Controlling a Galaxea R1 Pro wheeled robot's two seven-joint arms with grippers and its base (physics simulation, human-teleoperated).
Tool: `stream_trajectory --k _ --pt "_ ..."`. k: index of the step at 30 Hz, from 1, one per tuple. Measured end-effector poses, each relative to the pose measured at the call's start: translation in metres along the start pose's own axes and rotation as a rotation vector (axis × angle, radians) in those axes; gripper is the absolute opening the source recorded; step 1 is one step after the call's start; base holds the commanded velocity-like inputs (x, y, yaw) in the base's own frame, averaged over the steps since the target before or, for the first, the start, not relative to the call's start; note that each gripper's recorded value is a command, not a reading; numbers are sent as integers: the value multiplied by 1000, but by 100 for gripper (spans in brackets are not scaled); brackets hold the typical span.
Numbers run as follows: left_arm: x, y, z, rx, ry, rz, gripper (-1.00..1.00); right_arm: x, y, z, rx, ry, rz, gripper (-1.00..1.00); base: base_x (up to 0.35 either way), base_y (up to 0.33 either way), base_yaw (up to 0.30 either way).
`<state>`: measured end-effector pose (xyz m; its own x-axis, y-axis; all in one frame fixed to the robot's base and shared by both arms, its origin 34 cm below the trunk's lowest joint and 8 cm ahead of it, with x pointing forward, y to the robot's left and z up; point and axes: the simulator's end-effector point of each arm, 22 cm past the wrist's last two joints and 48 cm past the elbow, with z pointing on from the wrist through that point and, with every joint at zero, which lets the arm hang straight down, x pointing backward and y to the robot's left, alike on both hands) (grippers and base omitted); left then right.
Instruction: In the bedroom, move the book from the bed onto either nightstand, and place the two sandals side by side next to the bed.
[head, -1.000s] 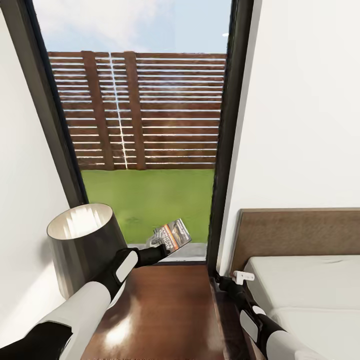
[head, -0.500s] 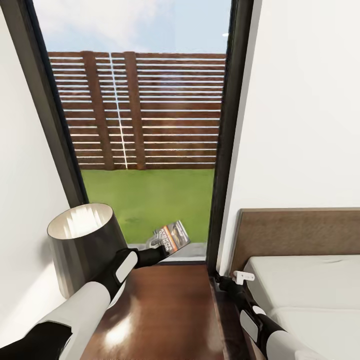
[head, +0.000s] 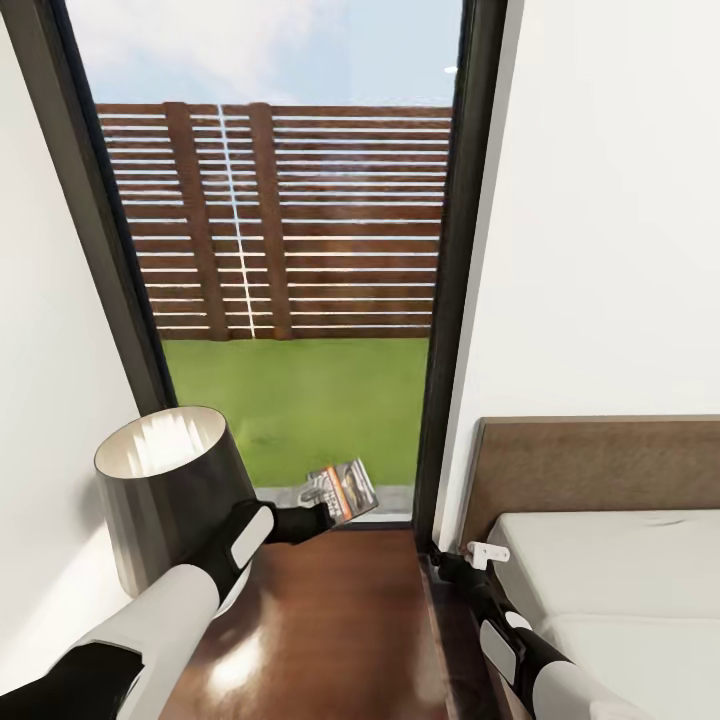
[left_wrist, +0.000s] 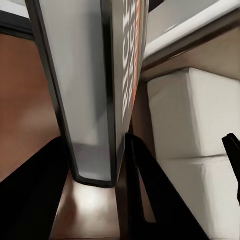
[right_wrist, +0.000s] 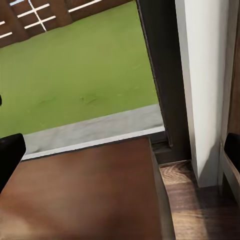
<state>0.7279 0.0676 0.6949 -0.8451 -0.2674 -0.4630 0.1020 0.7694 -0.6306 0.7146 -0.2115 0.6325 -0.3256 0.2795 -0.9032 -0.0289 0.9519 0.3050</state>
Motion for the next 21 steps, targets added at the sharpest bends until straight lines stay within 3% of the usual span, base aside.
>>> stream_trajectory --k 21 --pt "33 3 1 -13 128 -23 -100 0 0 0 0 1 2 100 0 0 0"
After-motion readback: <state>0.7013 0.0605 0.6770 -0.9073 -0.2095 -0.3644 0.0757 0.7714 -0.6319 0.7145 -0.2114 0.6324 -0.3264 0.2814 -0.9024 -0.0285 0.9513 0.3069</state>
